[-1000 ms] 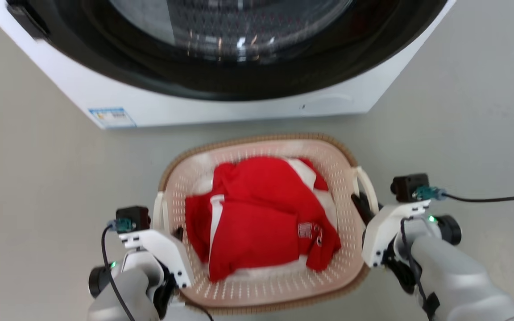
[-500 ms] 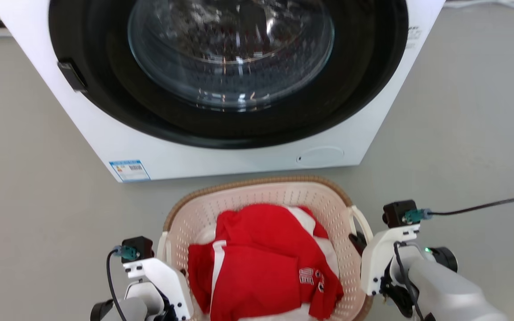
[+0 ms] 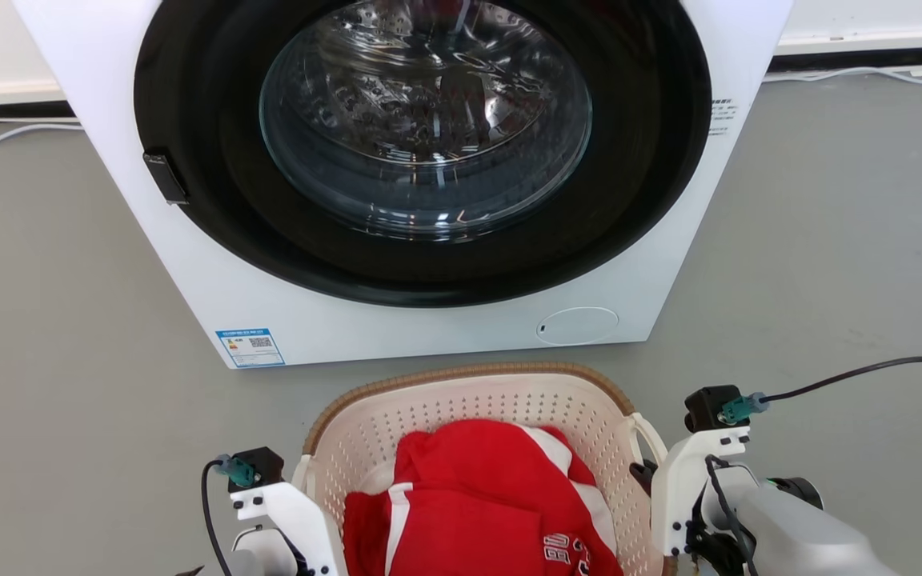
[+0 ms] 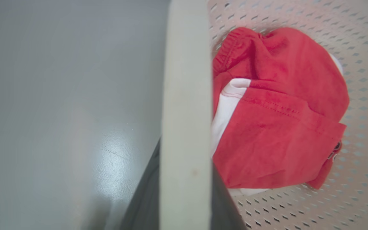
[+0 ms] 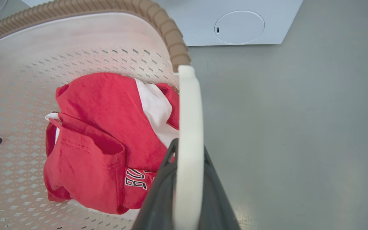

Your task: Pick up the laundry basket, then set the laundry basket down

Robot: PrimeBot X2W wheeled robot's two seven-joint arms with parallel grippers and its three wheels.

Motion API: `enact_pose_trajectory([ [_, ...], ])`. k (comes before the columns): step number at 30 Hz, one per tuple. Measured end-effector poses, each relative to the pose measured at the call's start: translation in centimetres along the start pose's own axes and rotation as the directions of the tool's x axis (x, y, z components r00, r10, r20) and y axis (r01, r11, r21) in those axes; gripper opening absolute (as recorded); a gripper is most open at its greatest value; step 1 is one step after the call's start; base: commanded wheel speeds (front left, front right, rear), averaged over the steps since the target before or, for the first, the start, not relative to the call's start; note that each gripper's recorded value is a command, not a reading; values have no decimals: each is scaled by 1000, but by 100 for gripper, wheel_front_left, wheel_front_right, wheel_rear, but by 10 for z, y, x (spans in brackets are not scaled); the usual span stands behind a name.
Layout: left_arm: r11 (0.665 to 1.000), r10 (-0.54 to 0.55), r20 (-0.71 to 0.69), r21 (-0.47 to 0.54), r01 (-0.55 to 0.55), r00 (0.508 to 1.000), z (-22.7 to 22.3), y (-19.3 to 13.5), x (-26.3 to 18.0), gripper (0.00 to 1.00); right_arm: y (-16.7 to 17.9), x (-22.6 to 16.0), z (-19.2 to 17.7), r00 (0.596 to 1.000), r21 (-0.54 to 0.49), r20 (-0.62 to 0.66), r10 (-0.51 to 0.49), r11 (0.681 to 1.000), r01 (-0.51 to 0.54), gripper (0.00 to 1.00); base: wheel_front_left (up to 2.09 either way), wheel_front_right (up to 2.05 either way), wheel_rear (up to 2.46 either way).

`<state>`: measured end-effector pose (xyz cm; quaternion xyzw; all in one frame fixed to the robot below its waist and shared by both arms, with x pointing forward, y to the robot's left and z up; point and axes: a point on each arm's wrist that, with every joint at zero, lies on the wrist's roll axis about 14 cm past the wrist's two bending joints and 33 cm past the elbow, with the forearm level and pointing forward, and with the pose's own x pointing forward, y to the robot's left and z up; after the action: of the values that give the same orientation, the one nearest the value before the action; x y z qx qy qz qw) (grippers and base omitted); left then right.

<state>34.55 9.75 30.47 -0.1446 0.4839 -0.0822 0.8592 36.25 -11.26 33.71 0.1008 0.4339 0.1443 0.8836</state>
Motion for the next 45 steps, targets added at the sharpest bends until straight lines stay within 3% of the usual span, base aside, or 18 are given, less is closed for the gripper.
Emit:
enact_pose_trajectory([
  [15, 1000, -17, -74, -6, 17, 997, -14, -6, -1, 0, -5, -6, -12, 997, 0, -76, -10, 1000, 10, 0, 0, 0, 0],
  [45, 1000, -24, -72, 5, 25, 997, -15, -9, -2, 0, -4, -9, -16, 997, 12, -77, -5, 1000, 6, 0, 0, 0, 0],
])
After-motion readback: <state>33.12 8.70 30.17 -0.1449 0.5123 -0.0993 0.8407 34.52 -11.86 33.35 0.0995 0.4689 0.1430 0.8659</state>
